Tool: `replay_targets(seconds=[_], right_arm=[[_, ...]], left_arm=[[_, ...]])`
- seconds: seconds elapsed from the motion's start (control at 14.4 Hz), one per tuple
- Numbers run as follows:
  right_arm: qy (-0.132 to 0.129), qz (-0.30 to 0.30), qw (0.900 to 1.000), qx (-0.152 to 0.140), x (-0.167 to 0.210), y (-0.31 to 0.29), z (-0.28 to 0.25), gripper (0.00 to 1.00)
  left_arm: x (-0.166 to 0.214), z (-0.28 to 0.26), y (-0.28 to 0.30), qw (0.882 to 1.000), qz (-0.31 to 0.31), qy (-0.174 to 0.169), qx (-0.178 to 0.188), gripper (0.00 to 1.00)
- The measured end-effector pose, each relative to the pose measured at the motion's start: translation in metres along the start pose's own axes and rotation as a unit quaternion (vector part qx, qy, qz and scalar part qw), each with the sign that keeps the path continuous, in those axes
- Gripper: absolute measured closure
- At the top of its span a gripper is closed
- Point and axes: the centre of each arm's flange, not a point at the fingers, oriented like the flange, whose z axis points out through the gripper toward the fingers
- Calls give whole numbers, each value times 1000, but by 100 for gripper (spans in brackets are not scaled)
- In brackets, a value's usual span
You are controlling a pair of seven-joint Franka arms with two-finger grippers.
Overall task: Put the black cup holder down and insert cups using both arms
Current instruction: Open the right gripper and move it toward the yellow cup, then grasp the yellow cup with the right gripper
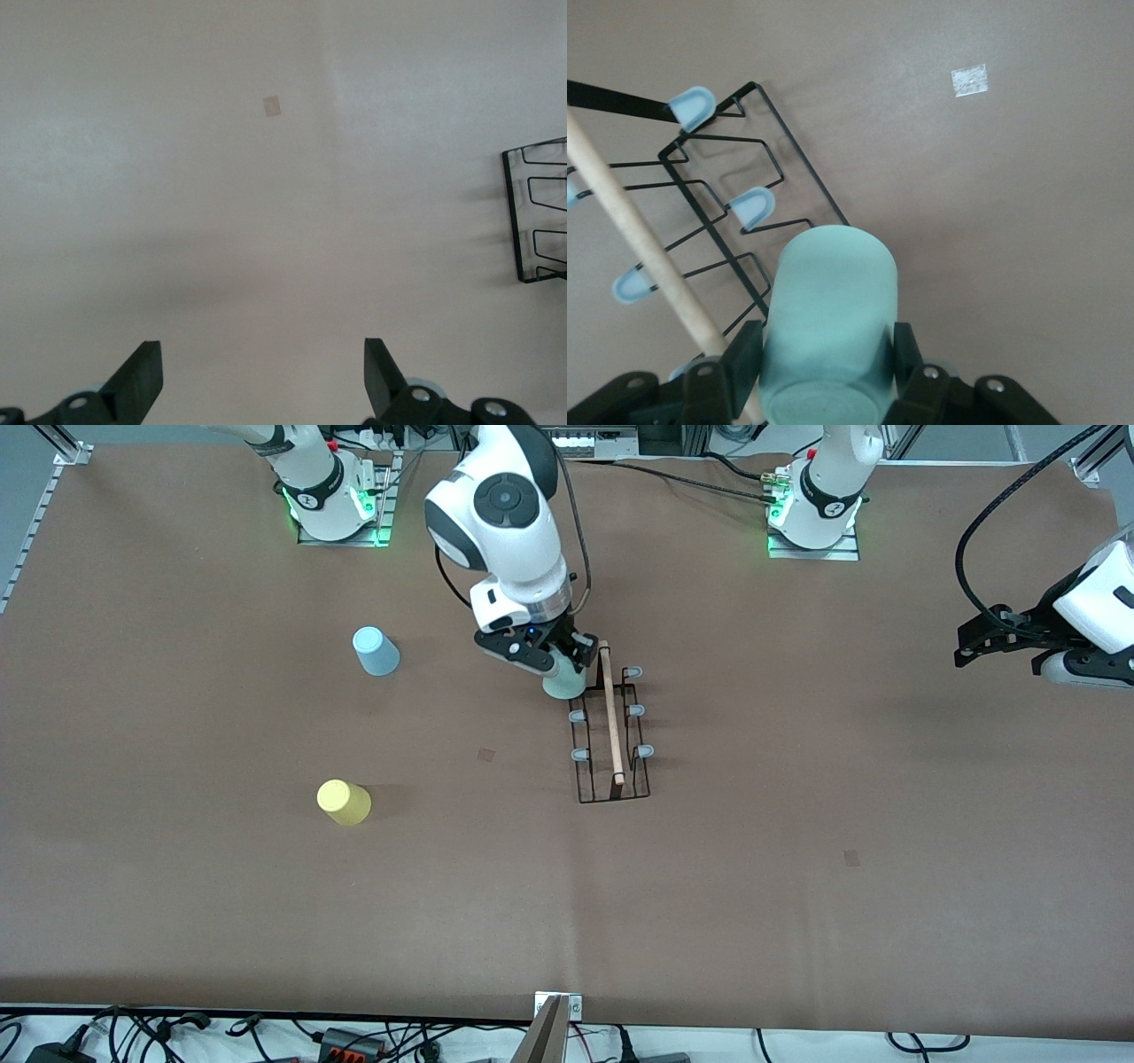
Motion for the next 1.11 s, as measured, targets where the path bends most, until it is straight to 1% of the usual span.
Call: replay_targets(seconds=[0.28,0.35,0.42,0.56,0.62,0.69,0.83,0.97,1.11], right_arm=[[-5,-1,1000,-3,4,1,10,35],[-5,-1,1000,-2,5,1,12,30],[-5,-3,1000,-1,5,1,11,20],[-3,-18,1000,3,8,1,8,3],[1,-33,999,7,16,2,3,0],[7,-52,999,8,32,7,-6,0],[16,-103,995,-6,83,32,-26,0],[18,-159,987,-30,154,78,-40,0],[14,-196,979,-52,223,138,-36,0]], left_arm=[[-1,0,1,1000,1,-2,0,0],[-1,0,2,1000,1,-2,0,0],[-1,0,2,1000,1,-2,0,0],[-1,0,2,1000,2,-2,0,0],[-1,0,2,1000,2,-2,0,0],[-1,0,2,1000,2,-2,0,0],[-1,0,2,1000,2,-2,0,0],[-1,0,2,1000,2,-2,0,0],[-1,-1,3,1000,2,-2,0,0]])
